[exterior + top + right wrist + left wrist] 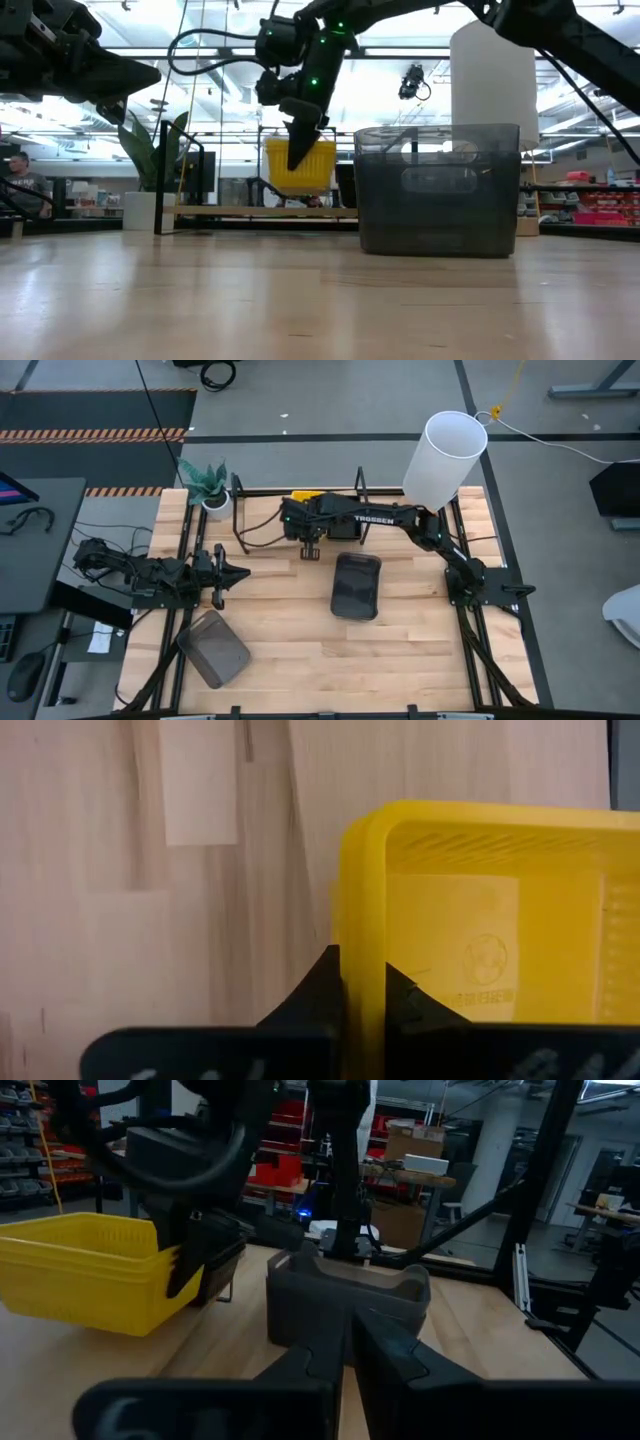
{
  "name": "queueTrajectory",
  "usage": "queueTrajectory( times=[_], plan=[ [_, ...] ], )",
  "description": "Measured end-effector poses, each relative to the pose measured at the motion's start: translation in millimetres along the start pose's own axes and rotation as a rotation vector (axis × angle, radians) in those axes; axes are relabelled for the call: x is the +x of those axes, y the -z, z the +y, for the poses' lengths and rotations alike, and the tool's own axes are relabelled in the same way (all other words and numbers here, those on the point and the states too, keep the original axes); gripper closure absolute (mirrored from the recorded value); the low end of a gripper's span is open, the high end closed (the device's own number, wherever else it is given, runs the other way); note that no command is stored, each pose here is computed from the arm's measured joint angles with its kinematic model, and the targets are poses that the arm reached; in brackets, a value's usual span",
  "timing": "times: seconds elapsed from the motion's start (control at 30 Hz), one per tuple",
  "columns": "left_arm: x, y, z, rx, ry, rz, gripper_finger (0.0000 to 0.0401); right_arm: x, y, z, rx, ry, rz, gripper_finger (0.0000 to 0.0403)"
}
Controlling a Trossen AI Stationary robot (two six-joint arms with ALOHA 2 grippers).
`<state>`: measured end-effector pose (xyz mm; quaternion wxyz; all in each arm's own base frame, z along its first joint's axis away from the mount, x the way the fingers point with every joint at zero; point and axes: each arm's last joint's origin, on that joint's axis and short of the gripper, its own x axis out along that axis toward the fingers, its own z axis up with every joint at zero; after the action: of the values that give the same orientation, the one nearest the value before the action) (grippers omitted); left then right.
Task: Stack baskets on shelf by color
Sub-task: Put the stacked yellow bins on the shelf
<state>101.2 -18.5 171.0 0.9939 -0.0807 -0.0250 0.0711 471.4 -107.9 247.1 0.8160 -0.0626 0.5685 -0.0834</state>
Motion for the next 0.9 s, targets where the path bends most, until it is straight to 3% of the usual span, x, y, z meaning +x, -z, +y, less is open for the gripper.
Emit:
queueTrajectory(
  times=[0.37,0.53,0.9],
  plan=[
    [0,0,0,0.0,0.001,0.0,0.0368,2,1,-5,-0.01,-0.039,-0.01,0.0387],
    [0,0,0,0.0,0.0,0.0,0.0373,16,6,-3,0.007,-0.04,0.001,0.0384],
    [0,0,0,0.0,0.0,0.0,0.0367,28,11,0,0.043,-0.016,0.024,0.03]
  ],
)
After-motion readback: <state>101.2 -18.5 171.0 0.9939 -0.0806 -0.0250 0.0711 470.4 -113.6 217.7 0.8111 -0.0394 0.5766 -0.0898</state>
